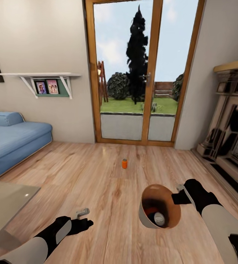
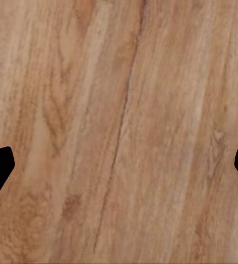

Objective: Put the three can of soda from the living room inside the tash can in the kitchen.

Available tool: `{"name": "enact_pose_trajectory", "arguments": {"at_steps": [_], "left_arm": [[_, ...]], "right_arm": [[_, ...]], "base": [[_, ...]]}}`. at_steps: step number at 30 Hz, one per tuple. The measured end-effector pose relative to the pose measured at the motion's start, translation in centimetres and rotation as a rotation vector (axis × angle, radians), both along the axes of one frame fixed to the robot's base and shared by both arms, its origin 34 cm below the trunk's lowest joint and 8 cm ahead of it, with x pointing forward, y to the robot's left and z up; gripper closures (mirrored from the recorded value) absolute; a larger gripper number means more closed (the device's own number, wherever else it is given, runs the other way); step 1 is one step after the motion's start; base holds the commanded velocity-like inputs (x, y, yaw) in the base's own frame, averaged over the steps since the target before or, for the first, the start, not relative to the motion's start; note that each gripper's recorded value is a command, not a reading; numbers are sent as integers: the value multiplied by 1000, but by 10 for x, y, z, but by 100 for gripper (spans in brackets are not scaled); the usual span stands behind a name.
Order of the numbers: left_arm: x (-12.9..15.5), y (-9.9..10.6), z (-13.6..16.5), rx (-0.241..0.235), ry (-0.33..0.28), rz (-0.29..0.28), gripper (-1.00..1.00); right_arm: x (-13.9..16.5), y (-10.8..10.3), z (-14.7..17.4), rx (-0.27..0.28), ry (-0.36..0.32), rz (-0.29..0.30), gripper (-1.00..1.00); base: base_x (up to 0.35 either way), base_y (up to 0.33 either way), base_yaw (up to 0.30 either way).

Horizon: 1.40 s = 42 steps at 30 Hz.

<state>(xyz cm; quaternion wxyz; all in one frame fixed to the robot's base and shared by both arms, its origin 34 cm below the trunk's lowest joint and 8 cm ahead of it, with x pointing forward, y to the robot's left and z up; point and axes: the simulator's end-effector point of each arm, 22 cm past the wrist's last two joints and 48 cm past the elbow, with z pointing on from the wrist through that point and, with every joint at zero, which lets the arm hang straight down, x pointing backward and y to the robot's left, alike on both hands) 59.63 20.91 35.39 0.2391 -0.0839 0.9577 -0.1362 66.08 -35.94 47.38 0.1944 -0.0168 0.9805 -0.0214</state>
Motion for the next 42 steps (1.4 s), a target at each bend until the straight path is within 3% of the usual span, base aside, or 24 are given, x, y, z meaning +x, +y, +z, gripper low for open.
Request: {"name": "enact_pose_trajectory", "arguments": {"at_steps": [14, 42], "left_arm": [[1, -2, 4, -2, -8, -2, -100], [3, -3, 8, -3, -17, -3, -100]], "right_arm": [[1, 2, 4, -2, -7, 5, 100], [1, -3, 10, -5, -19, 1, 100]], "base": [[326, -109, -123], [343, -1, -3]]}}
